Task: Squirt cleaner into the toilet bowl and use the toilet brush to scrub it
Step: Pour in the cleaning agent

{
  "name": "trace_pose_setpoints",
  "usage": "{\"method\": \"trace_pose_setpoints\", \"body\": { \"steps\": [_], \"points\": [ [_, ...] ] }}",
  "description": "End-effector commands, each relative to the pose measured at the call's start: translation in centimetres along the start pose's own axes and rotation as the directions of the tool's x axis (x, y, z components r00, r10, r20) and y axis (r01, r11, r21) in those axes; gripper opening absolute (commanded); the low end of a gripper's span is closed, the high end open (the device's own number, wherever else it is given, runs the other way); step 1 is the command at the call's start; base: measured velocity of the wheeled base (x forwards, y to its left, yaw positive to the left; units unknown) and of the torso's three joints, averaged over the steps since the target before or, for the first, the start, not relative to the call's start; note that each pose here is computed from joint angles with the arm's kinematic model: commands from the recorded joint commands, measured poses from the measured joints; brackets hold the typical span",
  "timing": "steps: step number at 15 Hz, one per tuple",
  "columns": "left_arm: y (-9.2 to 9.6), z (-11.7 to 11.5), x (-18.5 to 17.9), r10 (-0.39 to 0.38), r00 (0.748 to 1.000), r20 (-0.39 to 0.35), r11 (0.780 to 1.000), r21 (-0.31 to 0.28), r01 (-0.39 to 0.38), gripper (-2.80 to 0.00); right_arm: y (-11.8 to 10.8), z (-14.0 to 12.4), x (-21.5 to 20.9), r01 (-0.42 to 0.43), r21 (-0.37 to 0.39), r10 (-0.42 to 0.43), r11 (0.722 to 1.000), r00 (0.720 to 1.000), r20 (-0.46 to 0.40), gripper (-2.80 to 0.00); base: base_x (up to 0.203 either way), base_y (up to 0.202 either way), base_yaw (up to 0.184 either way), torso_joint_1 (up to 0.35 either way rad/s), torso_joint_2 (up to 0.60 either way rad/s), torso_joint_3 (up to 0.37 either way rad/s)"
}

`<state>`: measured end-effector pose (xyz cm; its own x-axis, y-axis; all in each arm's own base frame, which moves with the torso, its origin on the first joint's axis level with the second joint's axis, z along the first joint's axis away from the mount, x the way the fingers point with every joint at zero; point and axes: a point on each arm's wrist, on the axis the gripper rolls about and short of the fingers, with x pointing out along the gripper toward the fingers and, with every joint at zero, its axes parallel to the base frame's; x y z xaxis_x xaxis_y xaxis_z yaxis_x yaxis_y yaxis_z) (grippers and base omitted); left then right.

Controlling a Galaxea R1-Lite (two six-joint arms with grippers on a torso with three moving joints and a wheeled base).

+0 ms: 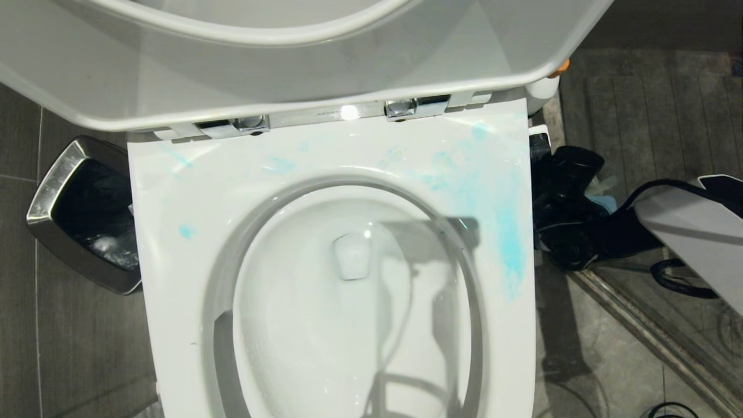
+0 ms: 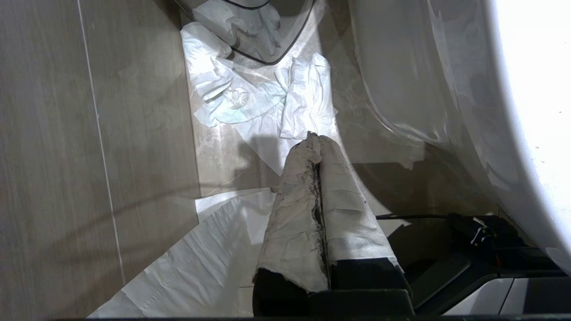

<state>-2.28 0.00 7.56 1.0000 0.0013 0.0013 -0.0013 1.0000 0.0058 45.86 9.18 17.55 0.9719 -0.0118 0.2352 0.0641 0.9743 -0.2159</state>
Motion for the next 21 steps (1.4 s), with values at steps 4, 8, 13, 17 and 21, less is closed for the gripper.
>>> {"method": "trace_pose_setpoints", "body": {
  "steps": [4, 8, 13, 17, 21],
  "points": [
    [0.0, 0.0, 0.0, 0.0, 1.0, 0.0, 1.0, 0.0, 0.0, -2.8, -0.8, 0.3, 2.2, -0.037, -0.041, 0.042, 0.998, 0.993, 0.11, 0.0, 0.0, 0.0, 0.0, 0.0, 0.0, 0.0],
    [0.0, 0.0, 0.0, 0.001, 1.0, 0.0, 1.0, 0.0, -0.001, -2.8, -0.6, 0.6, 3.8, -0.028, -0.084, 0.044, 0.996, 0.98, 0.195, 0.0, 0.0, 0.0, 0.0, 0.0, 0.0, 0.0],
    [0.0, 0.0, 0.0, 0.0, 1.0, 0.0, 1.0, 0.0, 0.0, -2.8, -0.7, 2.1, 5.4, 0.017, -0.116, 0.021, 0.993, 0.95, 0.311, 0.0, 0.0, 0.0, 0.0, 0.0, 0.0, 0.0],
    [0.0, 0.0, 0.0, 0.0, 1.0, 0.0, 1.0, 0.0, 0.0, -2.8, -0.7, 2.2, 5.7, 0.029, -0.12, 0.012, 0.992, 0.943, 0.332, 0.0, 0.0, 0.0, 0.0, 0.0, 0.0, 0.0],
    [0.0, 0.0, 0.0, 0.0, 1.0, 0.0, 1.0, 0.0, 0.0, -2.8, -0.8, 1.8, 5.8, 0.033, -0.126, 0.011, 0.991, 0.943, 0.334, 0.0, 0.0, 0.0, 0.0, 0.0, 0.0, 0.0]
  ]
}}
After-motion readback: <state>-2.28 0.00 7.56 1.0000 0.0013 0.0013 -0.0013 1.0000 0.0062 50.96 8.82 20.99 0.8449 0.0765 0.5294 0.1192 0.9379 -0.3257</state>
